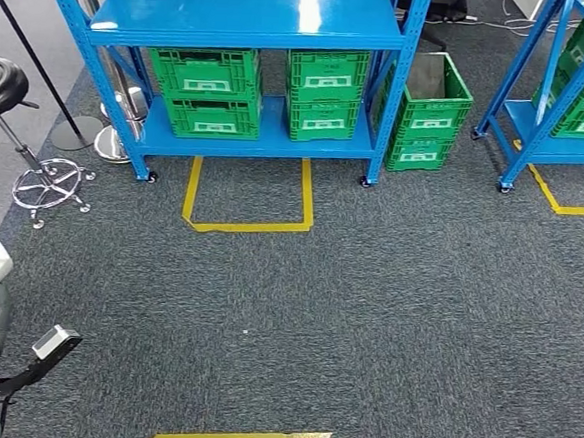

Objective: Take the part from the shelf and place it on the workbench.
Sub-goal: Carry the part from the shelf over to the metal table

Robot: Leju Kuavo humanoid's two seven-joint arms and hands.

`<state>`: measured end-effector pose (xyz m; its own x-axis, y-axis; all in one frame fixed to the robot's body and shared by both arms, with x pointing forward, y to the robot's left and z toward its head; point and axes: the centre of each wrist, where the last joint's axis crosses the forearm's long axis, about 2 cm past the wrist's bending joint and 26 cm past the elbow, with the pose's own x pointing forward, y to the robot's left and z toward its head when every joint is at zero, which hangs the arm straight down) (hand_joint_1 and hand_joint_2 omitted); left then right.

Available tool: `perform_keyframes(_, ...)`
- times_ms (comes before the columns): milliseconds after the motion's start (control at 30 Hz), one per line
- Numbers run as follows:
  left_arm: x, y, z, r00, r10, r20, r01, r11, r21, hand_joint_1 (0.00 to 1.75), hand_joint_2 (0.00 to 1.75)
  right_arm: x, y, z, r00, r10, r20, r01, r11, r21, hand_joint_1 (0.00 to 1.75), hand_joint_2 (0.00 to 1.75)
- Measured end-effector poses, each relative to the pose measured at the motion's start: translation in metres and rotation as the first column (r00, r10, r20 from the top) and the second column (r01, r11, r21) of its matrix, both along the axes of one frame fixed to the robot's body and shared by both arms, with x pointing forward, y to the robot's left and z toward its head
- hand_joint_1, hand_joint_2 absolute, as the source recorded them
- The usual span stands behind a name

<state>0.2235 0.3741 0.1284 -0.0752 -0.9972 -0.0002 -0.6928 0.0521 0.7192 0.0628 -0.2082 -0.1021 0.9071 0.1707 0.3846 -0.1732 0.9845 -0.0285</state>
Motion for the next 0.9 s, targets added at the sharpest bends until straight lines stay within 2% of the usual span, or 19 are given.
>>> perform_keyframes(900, -0.0021, 0.0018, -0.0037, 1.0, 0.01, -0.023, -0.01, 1.0, 0.007, 1.75, 1.75, -0.0051, -0.0013, -0.0008, 0.999, 0.034, 0.026, -0.033, 0.998, -0.057, 0.0, 0.0)
